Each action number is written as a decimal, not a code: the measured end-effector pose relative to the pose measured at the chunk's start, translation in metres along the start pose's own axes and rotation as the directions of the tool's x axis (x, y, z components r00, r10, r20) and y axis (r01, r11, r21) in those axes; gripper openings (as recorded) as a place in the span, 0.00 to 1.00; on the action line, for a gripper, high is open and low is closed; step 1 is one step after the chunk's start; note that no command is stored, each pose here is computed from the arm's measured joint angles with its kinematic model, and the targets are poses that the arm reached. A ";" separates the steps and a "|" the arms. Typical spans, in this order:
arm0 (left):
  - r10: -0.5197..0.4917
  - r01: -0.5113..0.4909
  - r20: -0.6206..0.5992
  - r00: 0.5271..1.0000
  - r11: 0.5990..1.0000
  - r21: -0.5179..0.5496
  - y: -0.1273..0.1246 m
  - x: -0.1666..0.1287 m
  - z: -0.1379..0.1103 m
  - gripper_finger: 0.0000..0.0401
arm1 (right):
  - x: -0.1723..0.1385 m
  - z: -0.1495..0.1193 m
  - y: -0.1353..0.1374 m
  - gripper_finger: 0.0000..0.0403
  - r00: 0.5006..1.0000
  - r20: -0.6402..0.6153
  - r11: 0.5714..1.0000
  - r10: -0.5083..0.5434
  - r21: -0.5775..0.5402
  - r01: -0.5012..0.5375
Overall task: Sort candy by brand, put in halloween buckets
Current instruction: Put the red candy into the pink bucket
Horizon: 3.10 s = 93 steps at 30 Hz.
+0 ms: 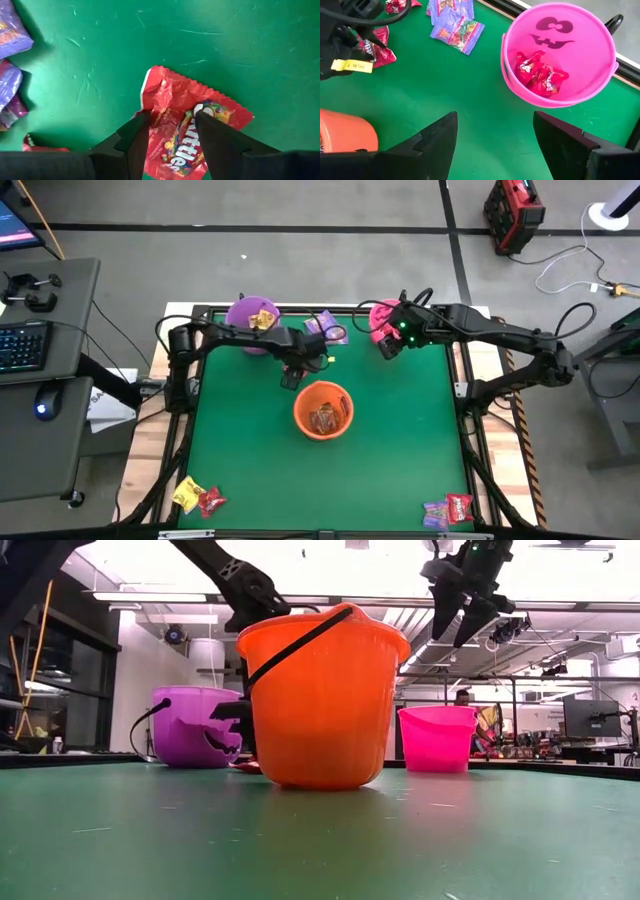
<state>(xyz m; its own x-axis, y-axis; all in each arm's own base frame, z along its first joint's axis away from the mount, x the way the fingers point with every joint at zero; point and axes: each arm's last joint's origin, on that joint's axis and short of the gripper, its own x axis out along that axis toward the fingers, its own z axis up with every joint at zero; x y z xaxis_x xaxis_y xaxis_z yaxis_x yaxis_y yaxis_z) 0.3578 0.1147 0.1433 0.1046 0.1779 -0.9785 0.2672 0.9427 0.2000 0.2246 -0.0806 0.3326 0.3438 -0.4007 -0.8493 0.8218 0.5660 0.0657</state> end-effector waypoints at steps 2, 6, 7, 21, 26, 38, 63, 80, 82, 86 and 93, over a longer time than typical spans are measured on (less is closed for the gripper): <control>-0.037 0.037 0.010 0.999 0.999 -0.004 0.000 0.003 -0.001 0.37 | 0.000 0.000 0.000 0.63 1.000 0.000 1.000 0.001 0.000 -0.001; -0.046 0.047 0.022 0.999 0.998 -0.045 -0.001 0.000 -0.001 0.17 | -0.001 -0.002 0.003 0.63 1.000 -0.001 1.000 0.009 -0.014 -0.009; -0.047 0.049 0.027 0.999 0.997 -0.063 -0.001 -0.002 -0.001 0.09 | -0.001 -0.003 0.004 0.63 1.000 -0.002 1.000 0.012 -0.020 -0.012; 0.200 -0.085 0.313 0.928 0.934 -0.346 0.034 -0.108 -0.034 0.00 | -0.015 -0.021 0.018 0.63 1.000 0.017 0.998 0.003 -0.065 -0.002; 0.357 -0.053 0.561 0.747 0.873 -0.484 0.052 -0.150 -0.033 0.00 | -0.034 -0.028 0.019 0.63 0.989 0.149 0.999 -0.005 0.051 -0.002; 0.458 0.391 0.848 0.267 0.753 -0.530 0.080 -0.121 0.033 0.00 | -0.055 -0.017 0.022 0.63 0.922 0.383 0.942 0.061 0.283 -0.179; 0.549 0.307 0.714 0.435 0.655 -0.691 0.143 -0.017 0.138 0.12 | -0.064 -0.001 0.033 0.63 0.835 0.535 0.967 0.131 0.117 -0.227; 0.410 0.181 0.632 0.657 0.729 -0.660 0.152 -0.146 0.082 0.55 | -0.088 -0.010 0.010 0.63 0.823 0.549 0.984 0.147 0.000 -0.176; 0.354 0.207 0.635 0.687 0.742 -0.638 0.143 -0.166 0.070 0.54 | -0.086 -0.016 0.006 0.63 0.858 0.485 0.984 0.169 -0.042 -0.171; 0.315 0.225 0.668 0.674 0.774 -0.592 0.116 -0.204 0.055 0.54 | -0.069 -0.040 0.006 0.63 0.950 0.173 0.957 0.261 -0.175 -0.231; 0.326 0.291 0.768 0.551 0.788 -0.543 0.053 -0.230 0.031 0.53 | -0.011 -0.132 0.020 0.63 0.863 -0.408 0.918 0.298 -0.125 -0.376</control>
<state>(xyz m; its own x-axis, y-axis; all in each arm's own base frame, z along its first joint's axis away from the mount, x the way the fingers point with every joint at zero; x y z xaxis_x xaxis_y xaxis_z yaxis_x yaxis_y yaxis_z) 0.3771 0.1148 0.3805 0.8808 0.1883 -0.4344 -0.2791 0.9476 -0.1551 0.1769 0.0301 0.2736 0.3563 0.1169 -0.9270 0.5681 0.7606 0.3143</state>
